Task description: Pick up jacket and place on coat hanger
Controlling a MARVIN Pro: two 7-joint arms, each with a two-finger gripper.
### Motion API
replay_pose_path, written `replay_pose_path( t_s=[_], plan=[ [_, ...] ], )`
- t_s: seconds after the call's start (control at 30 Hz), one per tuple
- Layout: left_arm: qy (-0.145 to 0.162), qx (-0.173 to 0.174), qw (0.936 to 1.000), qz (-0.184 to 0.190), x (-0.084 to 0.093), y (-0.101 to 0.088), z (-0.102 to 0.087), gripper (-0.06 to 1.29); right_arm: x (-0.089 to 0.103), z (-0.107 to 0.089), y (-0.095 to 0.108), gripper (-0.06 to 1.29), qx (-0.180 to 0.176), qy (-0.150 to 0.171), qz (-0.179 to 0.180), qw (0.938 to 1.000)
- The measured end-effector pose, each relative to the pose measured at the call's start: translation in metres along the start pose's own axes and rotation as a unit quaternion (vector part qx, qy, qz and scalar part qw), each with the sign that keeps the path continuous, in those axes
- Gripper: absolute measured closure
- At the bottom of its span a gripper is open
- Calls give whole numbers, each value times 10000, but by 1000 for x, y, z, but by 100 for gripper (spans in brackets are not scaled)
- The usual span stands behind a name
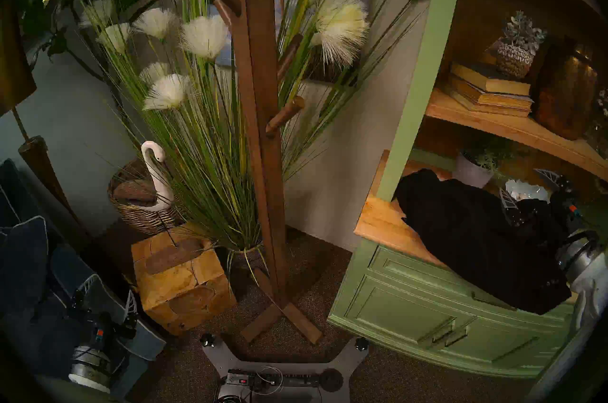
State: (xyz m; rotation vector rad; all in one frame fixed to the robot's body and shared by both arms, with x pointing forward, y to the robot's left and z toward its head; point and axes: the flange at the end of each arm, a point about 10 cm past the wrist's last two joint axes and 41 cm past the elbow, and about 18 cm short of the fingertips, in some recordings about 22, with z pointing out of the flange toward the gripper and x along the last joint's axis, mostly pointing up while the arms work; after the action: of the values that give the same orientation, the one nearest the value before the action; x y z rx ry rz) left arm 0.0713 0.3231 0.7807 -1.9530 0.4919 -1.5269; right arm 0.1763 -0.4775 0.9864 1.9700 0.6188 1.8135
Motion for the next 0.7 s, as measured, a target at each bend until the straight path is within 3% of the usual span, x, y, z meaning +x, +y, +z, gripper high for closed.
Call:
replay_pose_path(
  t_s=[0.23, 0.7],
  plan=[
    [-7, -1, 10000, 2, -1, 0, 0, -3, -16, 21, 6, 0, 228, -380, -41, 9990],
    [-1, 10, 10000, 0, -1, 1, 2, -3, -42, 77, -12, 0, 945, -902, -129, 9913]
  ],
)
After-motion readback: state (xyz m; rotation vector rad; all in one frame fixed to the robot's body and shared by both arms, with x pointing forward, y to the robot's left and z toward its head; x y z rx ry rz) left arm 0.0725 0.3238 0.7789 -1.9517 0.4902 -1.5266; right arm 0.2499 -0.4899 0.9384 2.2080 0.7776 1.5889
